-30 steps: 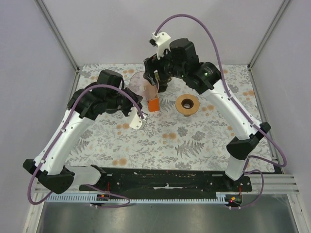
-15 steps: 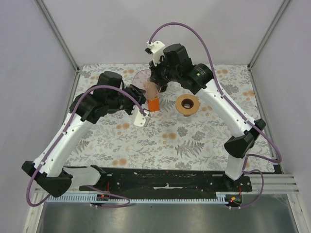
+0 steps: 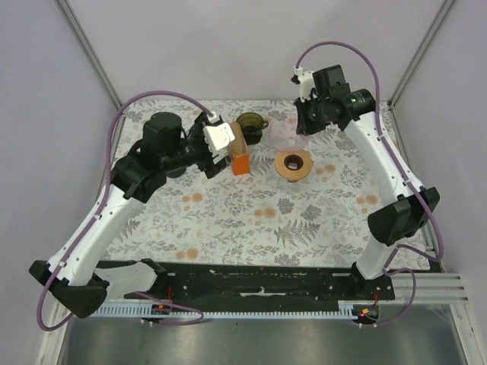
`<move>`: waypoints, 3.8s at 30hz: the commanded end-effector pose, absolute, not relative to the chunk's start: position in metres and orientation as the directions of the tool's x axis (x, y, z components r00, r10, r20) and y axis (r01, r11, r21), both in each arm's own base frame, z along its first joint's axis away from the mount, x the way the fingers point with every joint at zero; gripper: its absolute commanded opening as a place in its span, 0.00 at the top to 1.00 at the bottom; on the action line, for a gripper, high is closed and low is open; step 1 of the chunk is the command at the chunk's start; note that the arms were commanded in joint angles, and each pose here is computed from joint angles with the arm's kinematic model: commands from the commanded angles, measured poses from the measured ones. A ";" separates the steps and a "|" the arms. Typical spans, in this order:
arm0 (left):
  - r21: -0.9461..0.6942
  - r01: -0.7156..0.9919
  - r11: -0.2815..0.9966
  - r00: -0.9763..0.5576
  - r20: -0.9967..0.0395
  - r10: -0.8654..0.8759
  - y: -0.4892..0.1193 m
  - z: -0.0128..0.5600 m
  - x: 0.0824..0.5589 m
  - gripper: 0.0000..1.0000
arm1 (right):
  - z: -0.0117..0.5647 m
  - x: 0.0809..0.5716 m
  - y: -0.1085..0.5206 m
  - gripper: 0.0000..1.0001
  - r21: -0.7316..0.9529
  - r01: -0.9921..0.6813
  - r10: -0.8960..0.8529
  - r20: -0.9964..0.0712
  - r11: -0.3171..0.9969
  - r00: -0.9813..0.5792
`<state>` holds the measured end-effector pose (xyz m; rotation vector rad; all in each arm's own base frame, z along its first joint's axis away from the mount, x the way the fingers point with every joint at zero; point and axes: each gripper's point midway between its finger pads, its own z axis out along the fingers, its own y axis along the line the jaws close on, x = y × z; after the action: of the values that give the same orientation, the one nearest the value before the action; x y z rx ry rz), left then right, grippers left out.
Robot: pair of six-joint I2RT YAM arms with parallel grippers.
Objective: Place the coffee filter in the dripper
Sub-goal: Place the coffee dripper in the dripper holder.
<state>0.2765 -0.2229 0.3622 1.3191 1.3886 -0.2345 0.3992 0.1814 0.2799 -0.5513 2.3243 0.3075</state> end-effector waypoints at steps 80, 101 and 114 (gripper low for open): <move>-0.416 0.447 0.792 -0.837 -0.506 0.206 -0.363 0.147 0.376 0.98 | 0.115 0.392 0.173 1.00 0.324 -0.340 -0.200 -0.395 0.883 -0.897; -0.212 0.497 0.841 -0.809 -0.465 0.361 -0.316 0.077 0.382 0.98 | 0.081 0.377 0.157 1.00 0.155 -0.284 -0.231 -0.289 0.946 -0.929; -0.318 0.594 0.739 -0.726 -0.608 0.321 -0.354 0.162 0.394 0.95 | 0.118 0.386 0.167 0.87 0.194 -0.314 -0.225 -0.377 0.929 -0.898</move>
<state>0.4195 -0.3601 0.2202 0.5638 2.1902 -0.7342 0.4138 0.1715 0.1755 -0.2161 2.5486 0.5065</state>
